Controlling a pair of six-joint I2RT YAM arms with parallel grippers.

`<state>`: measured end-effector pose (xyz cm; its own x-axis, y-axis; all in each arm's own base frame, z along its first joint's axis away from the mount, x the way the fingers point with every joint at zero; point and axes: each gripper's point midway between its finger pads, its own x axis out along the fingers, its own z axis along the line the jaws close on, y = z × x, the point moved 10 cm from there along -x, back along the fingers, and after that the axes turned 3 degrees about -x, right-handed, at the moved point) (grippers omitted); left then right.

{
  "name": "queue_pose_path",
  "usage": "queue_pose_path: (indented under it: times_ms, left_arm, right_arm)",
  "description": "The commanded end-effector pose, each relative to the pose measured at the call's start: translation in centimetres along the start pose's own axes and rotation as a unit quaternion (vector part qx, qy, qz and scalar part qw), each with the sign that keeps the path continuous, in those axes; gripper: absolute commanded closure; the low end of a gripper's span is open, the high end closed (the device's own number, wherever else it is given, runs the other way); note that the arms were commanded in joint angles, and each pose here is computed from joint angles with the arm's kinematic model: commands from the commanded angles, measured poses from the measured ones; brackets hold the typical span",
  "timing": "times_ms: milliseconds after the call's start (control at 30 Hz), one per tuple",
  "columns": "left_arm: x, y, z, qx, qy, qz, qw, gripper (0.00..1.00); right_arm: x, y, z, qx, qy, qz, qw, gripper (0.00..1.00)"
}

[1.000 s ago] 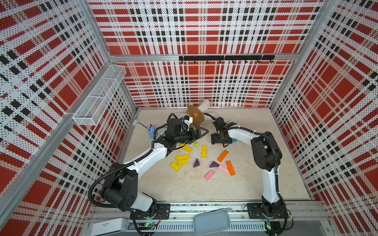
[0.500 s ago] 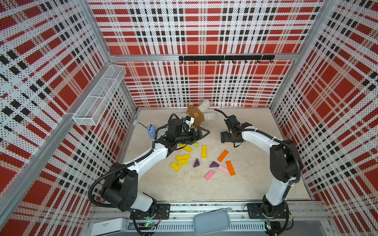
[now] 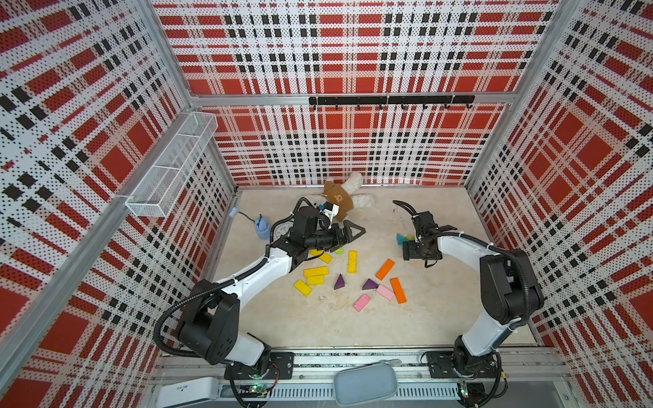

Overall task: Assemble a carrot with building blocks
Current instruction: Assemble the building block at the center of the board.

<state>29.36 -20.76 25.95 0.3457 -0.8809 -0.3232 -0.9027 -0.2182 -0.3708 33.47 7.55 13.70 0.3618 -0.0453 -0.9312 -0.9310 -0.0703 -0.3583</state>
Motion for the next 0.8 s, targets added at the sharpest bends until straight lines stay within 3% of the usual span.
queue_pose_path:
  times_ms: [0, 767]
  left_arm:
    - [0.3, -0.1, -0.3, 0.011, 0.012, 0.002, 1.000, 0.00]
    - [0.7, 0.0, -0.1, 0.009, 0.012, 0.010, 1.000, 0.00]
  right_arm:
    - [0.9, -1.4, 0.4, -0.020, -0.028, -0.024, 0.999, 0.17]
    - [2.9, -3.2, -0.1, -0.017, -0.023, -0.003, 1.000, 0.16]
